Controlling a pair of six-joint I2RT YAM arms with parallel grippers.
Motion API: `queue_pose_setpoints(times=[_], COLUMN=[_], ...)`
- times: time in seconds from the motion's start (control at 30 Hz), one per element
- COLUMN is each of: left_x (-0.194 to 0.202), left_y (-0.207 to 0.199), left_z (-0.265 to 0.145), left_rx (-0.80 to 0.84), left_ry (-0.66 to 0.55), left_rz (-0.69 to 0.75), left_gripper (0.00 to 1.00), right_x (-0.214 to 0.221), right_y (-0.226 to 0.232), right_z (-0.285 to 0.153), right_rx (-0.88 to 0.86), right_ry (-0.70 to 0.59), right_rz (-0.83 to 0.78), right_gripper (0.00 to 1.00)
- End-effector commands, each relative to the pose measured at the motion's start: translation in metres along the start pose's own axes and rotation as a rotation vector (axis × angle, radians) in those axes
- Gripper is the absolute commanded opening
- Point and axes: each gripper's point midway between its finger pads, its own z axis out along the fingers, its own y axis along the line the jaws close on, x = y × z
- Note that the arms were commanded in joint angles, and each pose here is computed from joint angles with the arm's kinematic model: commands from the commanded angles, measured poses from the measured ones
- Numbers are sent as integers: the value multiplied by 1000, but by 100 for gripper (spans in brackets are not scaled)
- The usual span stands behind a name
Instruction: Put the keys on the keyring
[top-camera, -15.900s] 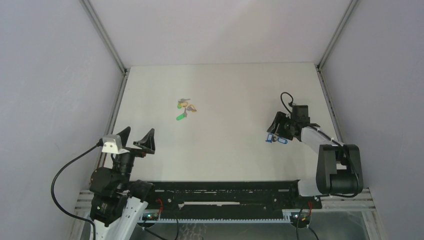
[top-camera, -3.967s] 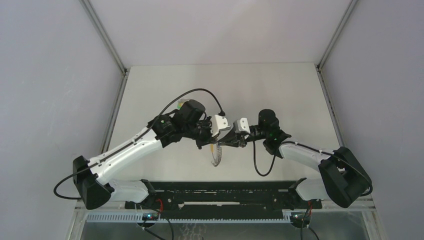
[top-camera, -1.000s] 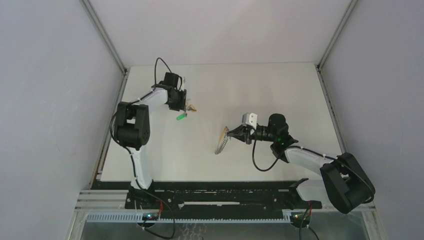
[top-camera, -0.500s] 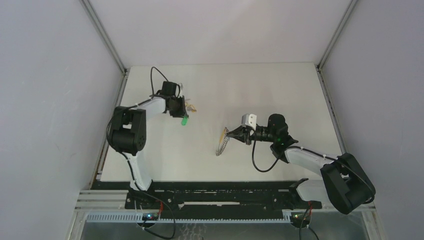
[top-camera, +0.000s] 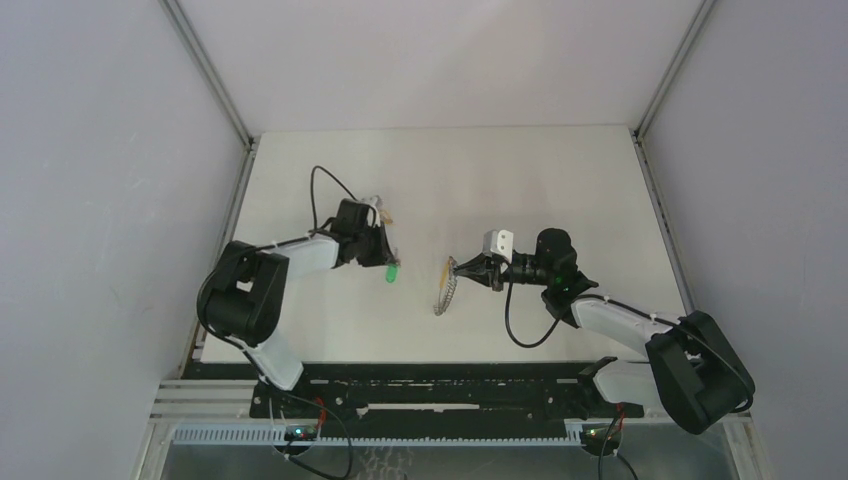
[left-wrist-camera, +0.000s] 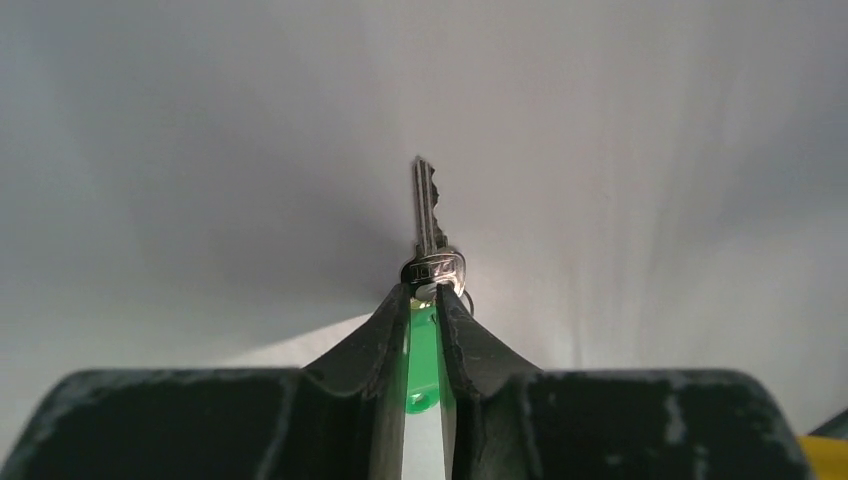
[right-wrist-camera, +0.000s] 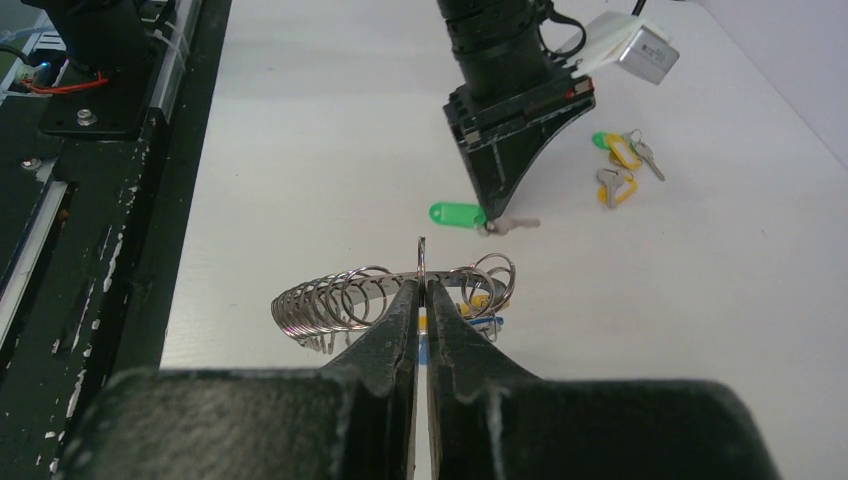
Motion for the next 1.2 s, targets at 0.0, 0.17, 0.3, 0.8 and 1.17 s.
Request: queue_pose_setpoints(times=[0.0, 0.17, 0.3, 0.8, 1.17], left_x=[30, 41, 33, -16, 8], left_y=[-30, -62, -67, -117, -183], left_z=[-2, -8, -23, -109, -177], left_rx=[67, 116, 142, 430, 905], left_ry=[15, 7, -64, -525, -714], left_rz=[-29, 24, 62, 509, 796], left_gripper=[20, 22, 25, 43, 43], right_x=[-18, -18, -18, -26, -50], right_y=[0, 1, 2, 7, 24], right_z=[0, 1, 0, 0, 3], right_rx=[-10, -18, -23, -82, -236], right_ry=[-45, -49, -51, -73, -102], right_rz=[-58, -56, -53, -38, -39], right_gripper=[0, 0, 0, 0, 0])
